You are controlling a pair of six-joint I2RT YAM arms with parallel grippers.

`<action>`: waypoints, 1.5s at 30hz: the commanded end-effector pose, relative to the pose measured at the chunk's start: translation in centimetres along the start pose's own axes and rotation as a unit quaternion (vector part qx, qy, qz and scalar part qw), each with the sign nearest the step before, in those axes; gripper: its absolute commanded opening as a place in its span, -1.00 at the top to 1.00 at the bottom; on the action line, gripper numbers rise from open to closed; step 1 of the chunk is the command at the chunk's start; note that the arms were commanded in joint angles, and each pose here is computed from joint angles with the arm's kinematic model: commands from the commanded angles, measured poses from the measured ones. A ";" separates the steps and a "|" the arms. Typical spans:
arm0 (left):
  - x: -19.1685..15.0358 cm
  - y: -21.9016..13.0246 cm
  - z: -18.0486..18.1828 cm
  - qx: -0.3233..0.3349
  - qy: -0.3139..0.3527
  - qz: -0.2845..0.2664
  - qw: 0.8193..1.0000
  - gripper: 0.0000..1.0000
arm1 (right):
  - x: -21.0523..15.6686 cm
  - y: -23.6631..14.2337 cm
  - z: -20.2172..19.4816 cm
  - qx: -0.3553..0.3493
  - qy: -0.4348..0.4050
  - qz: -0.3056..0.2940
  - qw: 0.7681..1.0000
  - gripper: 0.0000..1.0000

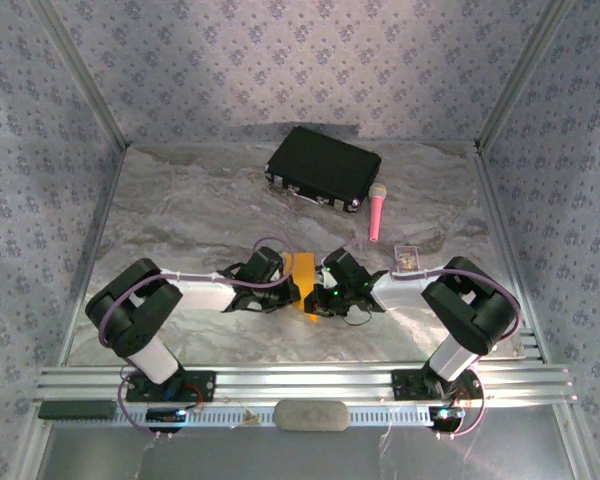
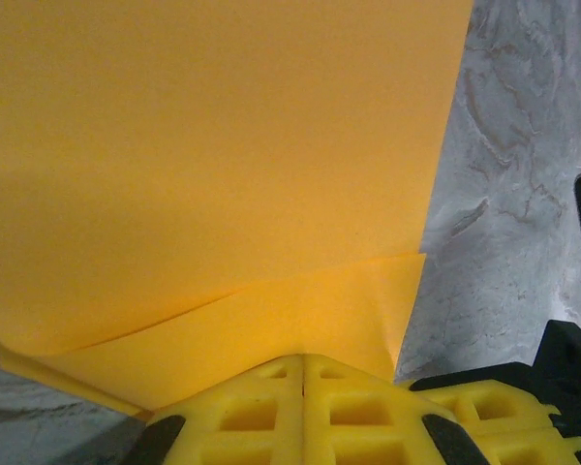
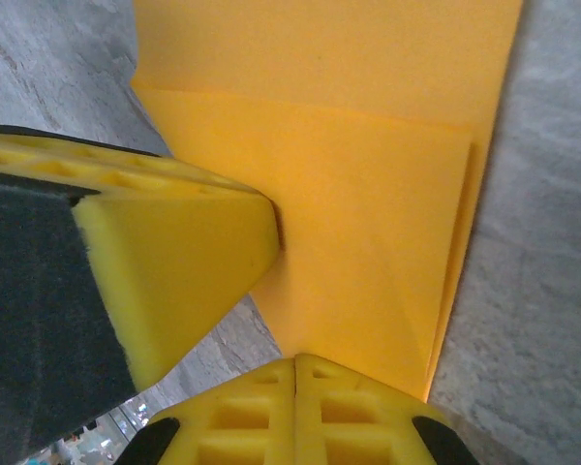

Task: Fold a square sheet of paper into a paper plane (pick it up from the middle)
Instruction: Third fold the triangle at the center of the table.

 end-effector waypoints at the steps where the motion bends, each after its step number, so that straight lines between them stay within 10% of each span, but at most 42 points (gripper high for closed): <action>1: -0.8 0.5 2.8 0.047 -0.019 0.007 0.999 1.00 | -0.7 -0.2 -1.4 -0.031 0.023 0.008 0.999 1.00; 11: -0.8 0.5 2.4 0.034 -0.010 0.011 0.999 1.00 | 1.3 -1.2 2.2 0.015 -0.002 -0.016 1.000 1.00; 45: 2.7 -2.1 5.9 0.057 -0.051 -0.044 0.996 1.00 | -1.3 -0.1 -4.4 -0.099 0.041 0.014 0.994 1.00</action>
Point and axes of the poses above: each hand's point on the last joint's axis, 136 mm out from that joint toward the fingers, its own y axis out along the fingers, its own z axis along the line the jaws close on, x = y × z, the point moved 6 cm from there along -y, back along the fingers, and after that the axes turned 7 degrees about y, right-handed, at the moved point
